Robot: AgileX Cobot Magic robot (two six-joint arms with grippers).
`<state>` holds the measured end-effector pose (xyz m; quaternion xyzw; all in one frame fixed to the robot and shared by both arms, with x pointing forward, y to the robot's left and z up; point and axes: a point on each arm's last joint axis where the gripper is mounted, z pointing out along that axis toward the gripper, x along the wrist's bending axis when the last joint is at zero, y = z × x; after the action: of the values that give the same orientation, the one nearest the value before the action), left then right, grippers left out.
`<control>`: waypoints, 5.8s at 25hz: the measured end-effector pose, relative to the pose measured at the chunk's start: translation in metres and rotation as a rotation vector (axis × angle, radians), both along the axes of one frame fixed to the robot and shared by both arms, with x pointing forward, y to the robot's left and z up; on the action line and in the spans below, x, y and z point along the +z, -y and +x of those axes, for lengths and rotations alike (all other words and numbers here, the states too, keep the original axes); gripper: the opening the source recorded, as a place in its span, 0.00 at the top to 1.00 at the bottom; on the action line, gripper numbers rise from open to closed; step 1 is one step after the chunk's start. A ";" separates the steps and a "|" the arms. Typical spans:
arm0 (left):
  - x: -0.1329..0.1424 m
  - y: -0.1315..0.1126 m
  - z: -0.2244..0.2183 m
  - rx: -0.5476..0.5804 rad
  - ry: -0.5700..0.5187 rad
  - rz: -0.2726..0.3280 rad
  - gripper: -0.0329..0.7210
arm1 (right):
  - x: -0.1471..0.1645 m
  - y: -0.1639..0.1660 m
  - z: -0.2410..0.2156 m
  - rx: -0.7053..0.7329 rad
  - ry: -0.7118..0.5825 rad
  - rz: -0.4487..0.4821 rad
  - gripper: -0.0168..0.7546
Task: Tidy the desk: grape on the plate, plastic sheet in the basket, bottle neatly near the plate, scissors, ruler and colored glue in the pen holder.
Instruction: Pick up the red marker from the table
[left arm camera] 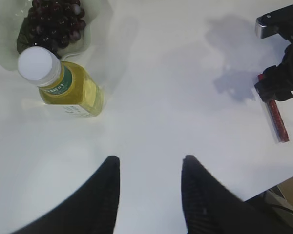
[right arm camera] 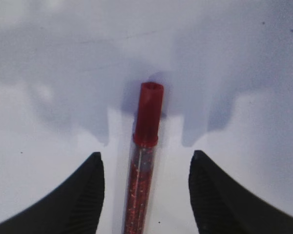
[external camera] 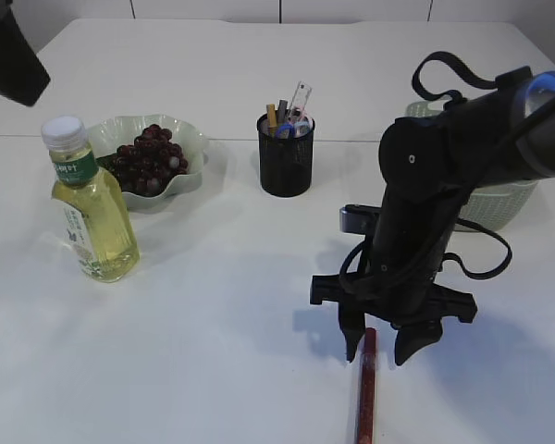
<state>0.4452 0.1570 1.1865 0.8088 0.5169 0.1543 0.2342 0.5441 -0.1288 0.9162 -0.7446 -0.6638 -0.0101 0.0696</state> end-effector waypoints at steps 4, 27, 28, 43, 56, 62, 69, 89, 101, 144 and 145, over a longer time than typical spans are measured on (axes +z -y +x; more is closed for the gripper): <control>-0.002 0.001 0.001 0.000 -0.005 0.004 0.55 | 0.000 0.000 0.000 -0.006 0.001 0.000 0.41; -0.002 0.001 0.002 0.000 -0.004 0.005 0.55 | -0.013 0.000 0.001 -0.011 -0.030 -0.015 0.41; -0.002 0.001 0.002 0.000 -0.004 0.005 0.55 | -0.013 0.000 0.001 -0.008 -0.028 -0.018 0.41; -0.002 0.001 0.002 0.001 -0.003 0.007 0.55 | -0.013 0.001 0.001 0.002 -0.022 -0.031 0.41; -0.003 0.001 0.003 0.002 -0.003 0.011 0.55 | -0.013 -0.003 -0.002 0.009 -0.037 -0.029 0.41; -0.006 0.004 0.006 0.001 -0.014 0.020 0.55 | -0.013 -0.004 -0.003 0.027 -0.031 -0.041 0.41; -0.006 0.004 0.006 0.000 -0.012 0.022 0.55 | -0.021 -0.005 -0.002 0.028 -0.045 -0.049 0.41; -0.006 0.003 0.007 0.002 -0.008 0.028 0.55 | -0.017 -0.008 0.004 0.031 -0.030 -0.043 0.51; -0.006 0.003 0.007 0.002 -0.007 0.028 0.55 | -0.020 -0.008 0.006 0.035 -0.035 -0.050 0.51; -0.008 0.003 0.009 0.006 -0.003 0.047 0.55 | -0.023 -0.007 0.005 0.140 -0.072 -0.066 0.75; -0.008 0.003 0.009 0.006 -0.003 0.047 0.55 | -0.023 -0.007 0.005 0.144 -0.072 -0.066 0.75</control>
<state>0.4544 0.1536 1.1787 0.8127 0.5161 0.1657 0.2138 0.5491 -0.1217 0.8929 -0.6966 -0.7128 0.0434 0.0695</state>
